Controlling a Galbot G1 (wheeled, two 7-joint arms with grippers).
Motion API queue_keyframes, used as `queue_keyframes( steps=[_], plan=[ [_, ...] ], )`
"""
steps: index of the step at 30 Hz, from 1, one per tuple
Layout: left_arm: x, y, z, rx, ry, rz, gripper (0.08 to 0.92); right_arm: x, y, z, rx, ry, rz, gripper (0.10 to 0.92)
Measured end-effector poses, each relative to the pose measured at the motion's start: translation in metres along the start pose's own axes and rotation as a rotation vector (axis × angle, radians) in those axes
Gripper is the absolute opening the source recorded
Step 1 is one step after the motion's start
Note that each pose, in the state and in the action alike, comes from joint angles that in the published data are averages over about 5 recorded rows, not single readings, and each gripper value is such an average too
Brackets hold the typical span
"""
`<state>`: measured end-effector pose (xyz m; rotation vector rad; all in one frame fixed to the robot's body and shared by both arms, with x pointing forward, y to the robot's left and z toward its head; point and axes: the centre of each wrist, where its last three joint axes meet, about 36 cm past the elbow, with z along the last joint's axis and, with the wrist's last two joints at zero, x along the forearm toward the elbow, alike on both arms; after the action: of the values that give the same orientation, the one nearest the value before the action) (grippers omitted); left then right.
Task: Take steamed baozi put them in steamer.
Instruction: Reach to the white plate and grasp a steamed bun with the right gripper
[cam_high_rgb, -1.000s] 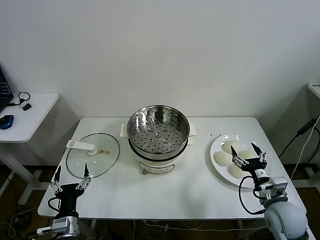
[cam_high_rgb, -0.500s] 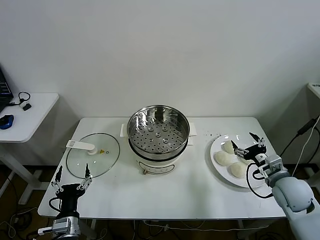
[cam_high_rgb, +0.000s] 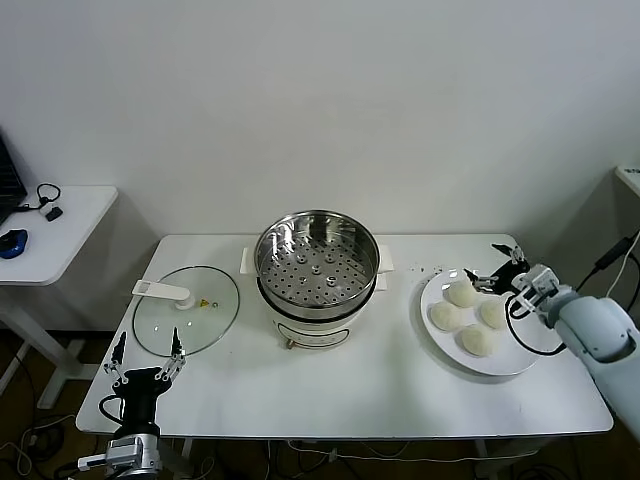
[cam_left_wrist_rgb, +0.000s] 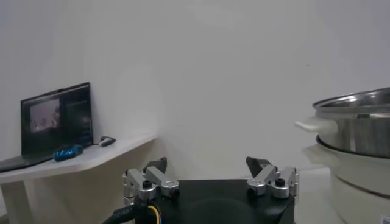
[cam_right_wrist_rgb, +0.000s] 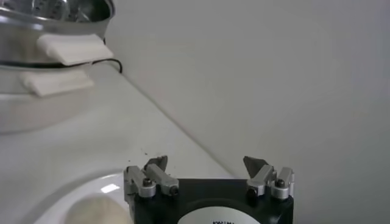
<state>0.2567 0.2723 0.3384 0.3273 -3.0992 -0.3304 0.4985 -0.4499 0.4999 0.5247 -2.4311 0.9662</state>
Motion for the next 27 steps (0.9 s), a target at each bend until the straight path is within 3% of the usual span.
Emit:
queue_keyframes(
  steps=[10, 27],
  plan=[
    [-0.002, -0.005, 0.004, -0.001, -0.003, 0.016, 0.823, -0.002, -0.053, -0.016, 0.127, 0.074, -0.167, 0.823],
    [-0.001, -0.006, 0.006, 0.005, -0.01, 0.025, 0.823, -0.046, -0.095, -0.066, 0.377, 0.165, -0.477, 0.823]
  ],
)
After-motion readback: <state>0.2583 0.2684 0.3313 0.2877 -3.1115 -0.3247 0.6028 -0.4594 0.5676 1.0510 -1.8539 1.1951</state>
